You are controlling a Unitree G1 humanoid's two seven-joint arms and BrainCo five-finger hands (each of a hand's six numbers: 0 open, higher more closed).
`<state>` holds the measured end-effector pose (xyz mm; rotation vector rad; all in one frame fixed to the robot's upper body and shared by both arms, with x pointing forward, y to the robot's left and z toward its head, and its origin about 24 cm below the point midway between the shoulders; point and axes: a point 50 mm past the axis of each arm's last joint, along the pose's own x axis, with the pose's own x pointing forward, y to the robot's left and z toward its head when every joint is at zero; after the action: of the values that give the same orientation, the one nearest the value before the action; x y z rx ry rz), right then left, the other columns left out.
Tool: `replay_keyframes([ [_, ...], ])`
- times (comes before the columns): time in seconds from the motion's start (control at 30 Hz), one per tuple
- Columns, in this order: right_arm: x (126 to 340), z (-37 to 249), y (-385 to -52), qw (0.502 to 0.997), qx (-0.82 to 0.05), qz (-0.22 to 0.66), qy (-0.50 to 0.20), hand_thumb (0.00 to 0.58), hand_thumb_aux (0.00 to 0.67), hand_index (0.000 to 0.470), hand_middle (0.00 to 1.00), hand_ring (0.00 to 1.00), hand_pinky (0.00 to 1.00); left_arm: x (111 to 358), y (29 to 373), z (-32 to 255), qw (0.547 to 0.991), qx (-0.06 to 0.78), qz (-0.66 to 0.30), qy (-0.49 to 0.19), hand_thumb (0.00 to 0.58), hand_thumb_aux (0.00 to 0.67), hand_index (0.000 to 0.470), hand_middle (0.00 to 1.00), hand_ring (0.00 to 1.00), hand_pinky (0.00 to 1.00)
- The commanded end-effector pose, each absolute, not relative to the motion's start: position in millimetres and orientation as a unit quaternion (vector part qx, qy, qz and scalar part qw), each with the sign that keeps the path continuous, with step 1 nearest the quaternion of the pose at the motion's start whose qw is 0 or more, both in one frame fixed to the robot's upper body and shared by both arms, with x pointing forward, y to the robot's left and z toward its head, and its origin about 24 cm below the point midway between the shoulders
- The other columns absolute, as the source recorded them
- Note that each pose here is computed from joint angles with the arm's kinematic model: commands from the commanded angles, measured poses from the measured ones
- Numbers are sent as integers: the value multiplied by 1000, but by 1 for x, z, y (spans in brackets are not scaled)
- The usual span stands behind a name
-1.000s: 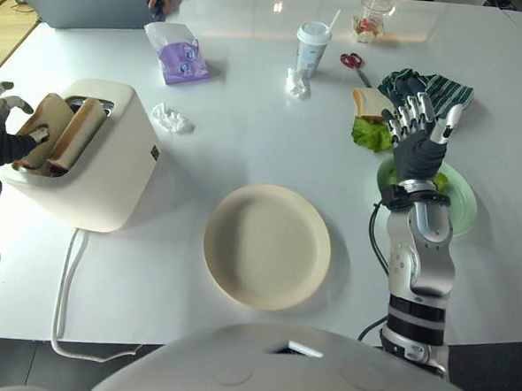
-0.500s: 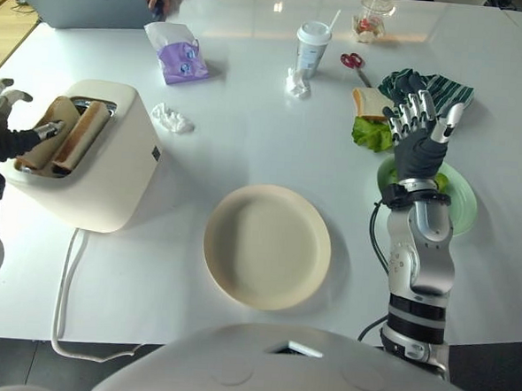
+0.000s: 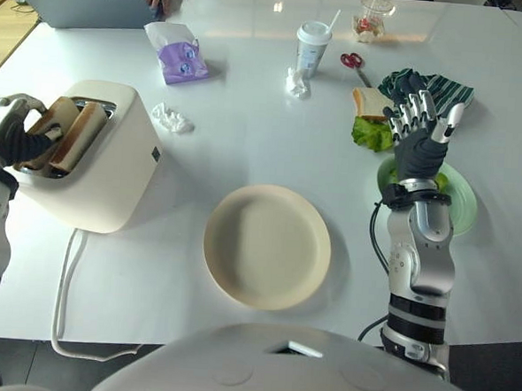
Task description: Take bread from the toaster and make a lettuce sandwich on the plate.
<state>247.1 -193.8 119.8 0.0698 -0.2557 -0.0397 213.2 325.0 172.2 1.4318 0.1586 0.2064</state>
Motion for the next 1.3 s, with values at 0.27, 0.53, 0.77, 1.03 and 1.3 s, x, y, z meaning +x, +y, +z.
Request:
replay_keyframes([
  [0.27, 247, 114, -186, 991, 60, -17, -114, 0, 0, 0, 0, 0, 0, 217, 355, 247, 855, 481, 170, -91, 580, 670, 470, 1000, 1000, 1000],
  [0.53, 252, 113, -188, 991, 65, -37, -114, 0, 0, 0, 0, 0, 0, 253, 265, 286, 916, 282, 25, -284, 580, 670, 470, 1000, 1000, 1000],
  [0.77, 268, 121, -196, 988, 69, -50, -130, 0, 0, 0, 0, 0, 0, 276, 135, 170, 951, 154, -248, -104, 580, 670, 470, 1000, 1000, 1000],
  [1.03, 275, 128, -209, 983, 92, -72, -144, 0, 0, 0, 0, 0, 0, 276, 93, 85, 811, 261, -523, 20, 580, 670, 470, 1000, 1000, 1000],
  [1.3, 279, 131, -201, 981, 104, -44, -156, 0, 0, 0, 0, 0, 0, 273, 95, 56, 738, 346, -576, 64, 580, 670, 470, 1000, 1000, 1000],
])
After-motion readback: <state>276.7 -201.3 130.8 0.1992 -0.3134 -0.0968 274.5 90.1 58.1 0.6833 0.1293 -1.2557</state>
